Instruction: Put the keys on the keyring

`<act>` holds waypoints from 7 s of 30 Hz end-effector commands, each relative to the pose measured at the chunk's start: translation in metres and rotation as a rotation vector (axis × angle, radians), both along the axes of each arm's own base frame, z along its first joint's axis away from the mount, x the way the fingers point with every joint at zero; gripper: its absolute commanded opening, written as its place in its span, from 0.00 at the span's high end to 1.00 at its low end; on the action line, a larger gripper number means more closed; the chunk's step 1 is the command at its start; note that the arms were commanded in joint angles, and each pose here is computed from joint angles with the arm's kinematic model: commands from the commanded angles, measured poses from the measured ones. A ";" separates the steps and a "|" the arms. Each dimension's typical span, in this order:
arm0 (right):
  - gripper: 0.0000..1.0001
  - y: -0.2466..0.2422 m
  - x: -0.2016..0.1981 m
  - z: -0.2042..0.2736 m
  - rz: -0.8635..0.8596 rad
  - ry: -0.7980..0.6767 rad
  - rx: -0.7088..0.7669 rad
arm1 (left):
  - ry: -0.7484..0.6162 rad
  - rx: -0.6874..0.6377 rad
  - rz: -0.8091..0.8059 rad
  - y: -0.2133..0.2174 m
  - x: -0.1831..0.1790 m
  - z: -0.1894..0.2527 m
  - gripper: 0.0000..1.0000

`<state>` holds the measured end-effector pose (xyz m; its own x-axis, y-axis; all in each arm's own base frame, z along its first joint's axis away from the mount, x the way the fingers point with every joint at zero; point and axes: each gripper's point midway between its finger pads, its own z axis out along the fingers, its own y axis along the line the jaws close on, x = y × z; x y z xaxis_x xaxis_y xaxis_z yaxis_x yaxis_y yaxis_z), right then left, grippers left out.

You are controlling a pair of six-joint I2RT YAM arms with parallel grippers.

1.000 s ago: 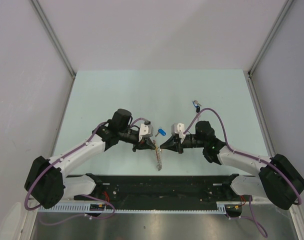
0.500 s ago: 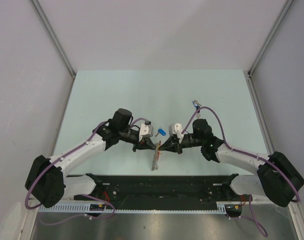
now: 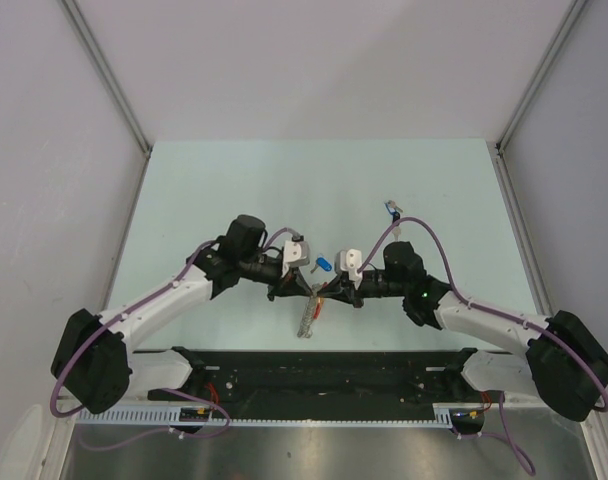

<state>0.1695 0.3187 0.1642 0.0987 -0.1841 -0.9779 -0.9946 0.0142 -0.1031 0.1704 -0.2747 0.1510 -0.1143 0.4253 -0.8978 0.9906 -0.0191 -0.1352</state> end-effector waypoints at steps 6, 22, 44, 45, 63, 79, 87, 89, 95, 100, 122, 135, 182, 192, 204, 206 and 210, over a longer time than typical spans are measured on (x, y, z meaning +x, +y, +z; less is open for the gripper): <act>1.00 0.003 0.012 0.023 -0.071 -0.102 0.019 | 0.094 0.011 0.224 -0.003 0.016 0.013 1.00; 1.00 0.006 0.007 0.016 -0.074 -0.105 0.003 | 0.209 -0.195 0.459 -0.004 0.024 0.033 0.99; 1.00 0.009 0.004 0.013 -0.075 -0.029 0.068 | 0.147 -0.466 0.608 0.018 0.024 0.052 1.00; 1.00 0.010 0.003 0.013 -0.072 -0.028 0.069 | 0.154 -0.467 0.613 0.018 0.024 0.050 1.00; 1.00 0.006 0.011 0.011 -0.102 -0.040 0.036 | 0.127 -0.445 0.627 0.026 0.020 0.040 0.64; 1.00 0.007 0.025 0.033 -0.079 -0.105 0.012 | -0.173 -0.046 0.239 0.022 0.013 0.065 0.40; 1.00 0.009 0.034 0.040 -0.073 -0.121 -0.010 | -0.215 -0.089 -0.012 0.016 0.022 0.077 0.26; 1.00 0.010 0.036 0.039 -0.074 -0.122 -0.013 | -0.203 -0.081 -0.042 0.014 0.027 0.071 0.23; 1.00 0.014 0.036 0.035 -0.056 -0.112 -0.021 | -0.093 -0.062 -0.077 0.008 0.028 0.046 0.37; 1.00 0.014 0.038 0.033 -0.061 -0.106 -0.026 | -0.057 -0.065 -0.036 0.006 0.031 0.042 0.52; 1.00 0.012 0.043 0.035 -0.105 -0.088 -0.022 | 0.003 0.075 0.012 -0.001 0.029 0.004 0.71; 1.00 0.011 0.044 0.034 -0.120 -0.075 -0.028 | 0.006 0.075 0.028 -0.002 0.031 0.005 1.00; 1.00 0.033 0.110 0.079 -0.245 -0.213 0.218 | -0.208 -0.409 0.737 0.029 0.133 0.125 1.00; 1.00 0.040 0.103 0.071 -0.108 -0.203 0.194 | -0.189 -0.336 0.763 0.055 0.100 0.076 0.48; 1.00 0.039 0.087 0.058 0.010 -0.200 0.133 | -0.224 -0.342 0.526 0.040 0.074 0.049 0.25; 1.00 0.038 0.086 0.055 0.013 -0.194 0.125 | -0.220 -0.337 0.507 0.039 0.073 0.045 0.27; 1.00 0.039 0.086 0.055 0.019 -0.189 0.120 | -0.213 -0.319 0.469 0.038 0.068 0.034 0.46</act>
